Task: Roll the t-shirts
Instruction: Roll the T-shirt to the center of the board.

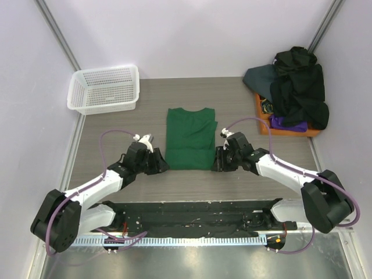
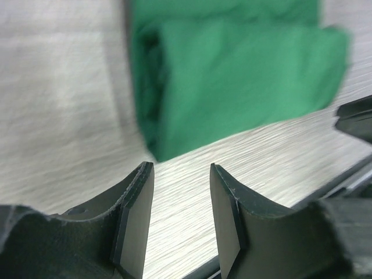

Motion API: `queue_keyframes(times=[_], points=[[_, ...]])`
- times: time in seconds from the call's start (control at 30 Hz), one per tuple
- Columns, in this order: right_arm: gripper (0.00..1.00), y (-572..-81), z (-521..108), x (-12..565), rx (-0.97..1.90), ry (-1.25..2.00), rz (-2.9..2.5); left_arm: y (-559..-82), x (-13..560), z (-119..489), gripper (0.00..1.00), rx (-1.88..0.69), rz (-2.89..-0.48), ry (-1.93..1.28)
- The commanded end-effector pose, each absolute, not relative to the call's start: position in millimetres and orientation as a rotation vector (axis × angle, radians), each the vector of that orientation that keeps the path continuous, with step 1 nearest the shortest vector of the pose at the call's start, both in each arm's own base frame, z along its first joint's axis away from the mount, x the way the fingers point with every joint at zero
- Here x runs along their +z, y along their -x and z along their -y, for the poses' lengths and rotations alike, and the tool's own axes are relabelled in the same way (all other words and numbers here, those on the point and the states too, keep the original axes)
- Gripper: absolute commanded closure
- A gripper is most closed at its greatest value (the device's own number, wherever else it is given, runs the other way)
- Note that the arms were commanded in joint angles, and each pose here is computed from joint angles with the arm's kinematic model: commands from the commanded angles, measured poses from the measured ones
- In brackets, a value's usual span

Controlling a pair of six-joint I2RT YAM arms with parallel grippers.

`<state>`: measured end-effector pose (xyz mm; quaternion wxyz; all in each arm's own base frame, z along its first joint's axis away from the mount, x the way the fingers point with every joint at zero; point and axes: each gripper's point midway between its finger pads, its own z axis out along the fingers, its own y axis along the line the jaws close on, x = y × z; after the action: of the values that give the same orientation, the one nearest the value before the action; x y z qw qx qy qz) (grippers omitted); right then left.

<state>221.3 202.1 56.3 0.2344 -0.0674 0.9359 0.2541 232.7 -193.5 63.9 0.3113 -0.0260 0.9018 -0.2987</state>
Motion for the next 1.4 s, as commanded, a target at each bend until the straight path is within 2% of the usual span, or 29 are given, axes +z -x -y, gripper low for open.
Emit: queue_keyframes(times=[0.0, 0.37, 0.47, 0.53, 0.57, 0.6, 0.63, 0.7, 1.13, 1.37], points=[[0.56, -230.9, -198.6, 50.2, 0.574, 0.217, -2.566, -233.1, 55.2, 184.6, 0.53, -0.699, -2.374, 0.031], [0.56, -246.4, -208.5, 39.2, 0.547, 0.239, -2.573, -246.5, 44.2, 196.2, 0.52, -0.685, -2.391, -0.009], [0.62, -247.3, -212.5, 37.1, 0.569, 0.250, -2.577, -248.8, 44.6, 201.0, 0.54, -0.704, -2.390, -0.015], [0.75, -246.8, -217.5, 37.1, 0.601, 0.261, -2.574, -249.7, 42.9, 202.4, 0.57, -0.706, -2.396, -0.019], [0.81, -247.0, -218.9, 37.7, 0.610, 0.264, -2.572, -250.9, 43.8, 203.5, 0.65, -0.709, -2.394, -0.020], [0.92, -245.5, -219.6, 36.5, 0.617, 0.263, -2.581, -250.5, 42.1, 203.2, 0.72, -0.705, -2.402, -0.019], [0.97, -244.4, -221.0, 37.2, 0.630, 0.268, -2.583, -249.6, 42.0, 203.6, 0.85, -0.707, -2.406, -0.020], [0.99, -241.8, -221.9, 41.3, 0.646, 0.271, -2.578, -247.3, 44.4, 203.6, 0.99, -0.711, -2.412, -0.017], [0.99, -180.0, -212.9, 60.4, 0.786, 0.222, -2.597, -193.3, 63.6, 201.0, 1.00, -0.836, -2.449, 0.037], [0.99, -176.1, -211.9, 72.9, 0.809, 0.220, -2.577, -192.7, 68.0, 201.5, 1.00, -0.819, -2.489, 0.054]])
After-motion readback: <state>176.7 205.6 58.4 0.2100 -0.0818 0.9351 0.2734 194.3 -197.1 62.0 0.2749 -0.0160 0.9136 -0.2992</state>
